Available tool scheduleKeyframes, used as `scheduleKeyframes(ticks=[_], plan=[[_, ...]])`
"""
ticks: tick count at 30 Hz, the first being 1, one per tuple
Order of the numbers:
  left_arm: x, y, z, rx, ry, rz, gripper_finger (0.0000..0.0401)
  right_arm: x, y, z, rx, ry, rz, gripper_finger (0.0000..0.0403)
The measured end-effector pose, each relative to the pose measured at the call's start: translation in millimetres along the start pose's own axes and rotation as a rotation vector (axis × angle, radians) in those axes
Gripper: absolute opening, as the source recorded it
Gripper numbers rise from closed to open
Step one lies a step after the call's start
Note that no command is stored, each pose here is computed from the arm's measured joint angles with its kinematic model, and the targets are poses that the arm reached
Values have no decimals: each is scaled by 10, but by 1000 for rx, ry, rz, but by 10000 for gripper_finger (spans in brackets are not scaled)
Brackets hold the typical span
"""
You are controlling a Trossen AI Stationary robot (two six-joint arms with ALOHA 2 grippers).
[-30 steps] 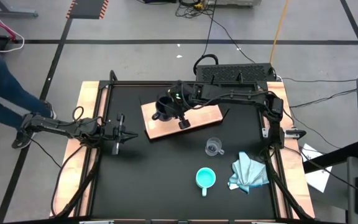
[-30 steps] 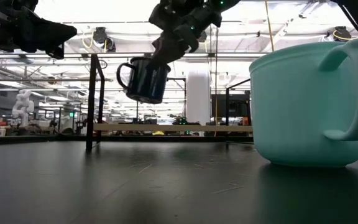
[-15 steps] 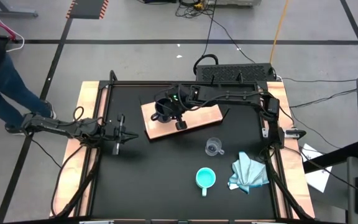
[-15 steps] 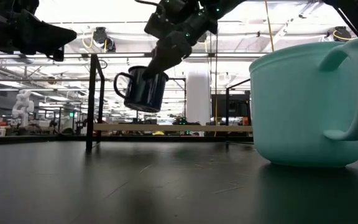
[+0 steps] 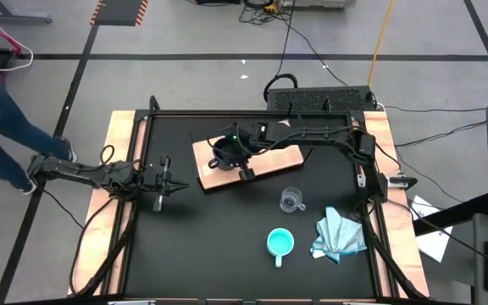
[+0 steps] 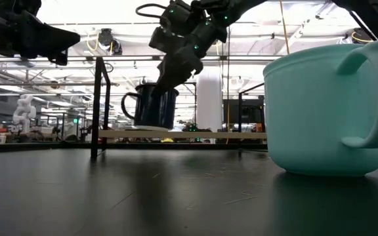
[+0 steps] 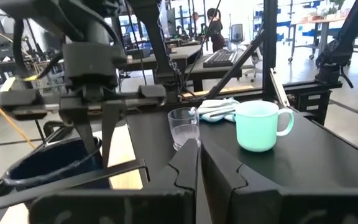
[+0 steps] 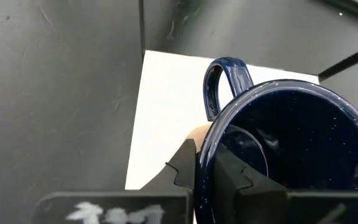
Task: Stack small to large cups/mugs on shelf
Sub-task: Put the dark blue cup on the shelf, then put the light blue cup on the shelf
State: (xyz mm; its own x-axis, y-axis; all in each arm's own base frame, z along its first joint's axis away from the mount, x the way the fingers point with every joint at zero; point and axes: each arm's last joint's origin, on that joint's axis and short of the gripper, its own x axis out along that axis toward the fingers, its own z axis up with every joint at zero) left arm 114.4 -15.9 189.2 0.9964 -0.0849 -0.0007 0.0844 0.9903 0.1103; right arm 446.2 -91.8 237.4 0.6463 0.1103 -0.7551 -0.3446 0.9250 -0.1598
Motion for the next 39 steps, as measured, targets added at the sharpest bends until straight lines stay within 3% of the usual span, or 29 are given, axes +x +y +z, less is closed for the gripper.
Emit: scheduleKeyframes(ticks=[21, 39], plan=[[0, -3, 1, 4, -2, -10, 24, 45, 213, 37, -147, 58, 59, 13], [0, -7, -11, 0, 10, -21, 24, 47, 200, 82, -151, -2, 66, 94]])
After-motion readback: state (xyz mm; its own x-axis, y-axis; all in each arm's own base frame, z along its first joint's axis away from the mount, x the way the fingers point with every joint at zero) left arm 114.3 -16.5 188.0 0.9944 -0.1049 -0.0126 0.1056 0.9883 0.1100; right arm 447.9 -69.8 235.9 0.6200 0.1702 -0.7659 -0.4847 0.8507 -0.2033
